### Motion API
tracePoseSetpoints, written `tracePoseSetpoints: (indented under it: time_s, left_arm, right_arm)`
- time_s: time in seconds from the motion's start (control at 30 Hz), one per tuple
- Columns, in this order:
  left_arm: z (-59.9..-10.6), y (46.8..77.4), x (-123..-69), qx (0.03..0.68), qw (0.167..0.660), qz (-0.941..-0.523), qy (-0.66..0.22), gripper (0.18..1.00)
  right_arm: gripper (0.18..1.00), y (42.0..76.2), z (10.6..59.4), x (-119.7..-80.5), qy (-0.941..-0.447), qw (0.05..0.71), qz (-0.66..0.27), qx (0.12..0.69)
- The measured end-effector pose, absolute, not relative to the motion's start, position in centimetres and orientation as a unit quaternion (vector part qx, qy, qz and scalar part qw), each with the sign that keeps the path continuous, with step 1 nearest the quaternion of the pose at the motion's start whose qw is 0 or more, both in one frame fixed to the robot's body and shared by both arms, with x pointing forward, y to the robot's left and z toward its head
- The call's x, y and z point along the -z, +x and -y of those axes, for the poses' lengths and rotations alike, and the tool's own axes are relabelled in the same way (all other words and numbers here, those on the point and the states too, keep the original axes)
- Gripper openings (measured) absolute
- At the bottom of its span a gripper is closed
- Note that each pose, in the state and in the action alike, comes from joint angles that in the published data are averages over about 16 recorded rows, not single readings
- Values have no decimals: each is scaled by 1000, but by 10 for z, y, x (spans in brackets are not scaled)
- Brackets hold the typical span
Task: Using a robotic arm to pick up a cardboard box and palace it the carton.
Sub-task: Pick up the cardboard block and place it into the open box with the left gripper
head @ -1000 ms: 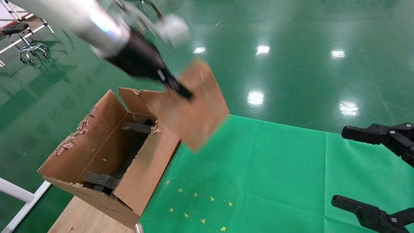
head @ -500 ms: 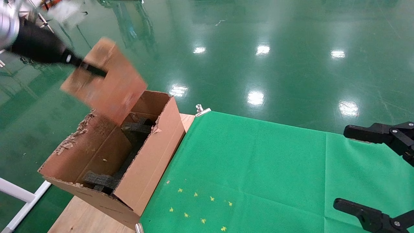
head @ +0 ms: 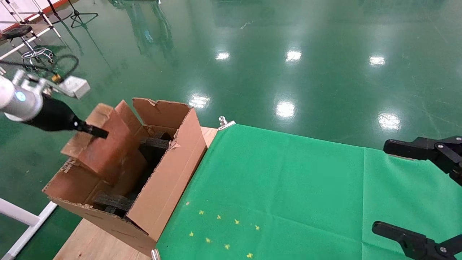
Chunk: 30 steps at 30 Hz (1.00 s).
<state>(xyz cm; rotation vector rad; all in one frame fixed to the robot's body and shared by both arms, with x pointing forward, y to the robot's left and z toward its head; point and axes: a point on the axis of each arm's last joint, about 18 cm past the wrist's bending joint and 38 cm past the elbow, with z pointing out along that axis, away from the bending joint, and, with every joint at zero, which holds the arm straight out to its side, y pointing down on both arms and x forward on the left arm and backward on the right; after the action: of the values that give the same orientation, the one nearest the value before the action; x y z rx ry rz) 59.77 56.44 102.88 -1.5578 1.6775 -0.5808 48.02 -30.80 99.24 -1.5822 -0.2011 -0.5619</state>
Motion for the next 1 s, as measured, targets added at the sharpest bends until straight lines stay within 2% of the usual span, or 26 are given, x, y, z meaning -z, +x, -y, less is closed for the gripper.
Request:
tracePoseSetpoints:
  time_s: [0.57,1.0]
  left_arm:
    - [-582,611,-954,197,349,-648,-648,284]
    - [-587,612,-937,195,346,-641,-657,283]
  right_arm:
    - [1001,480,308,-992,-700,663,89,249]
    - [1001,480,308,-992,-700,663,89,249]
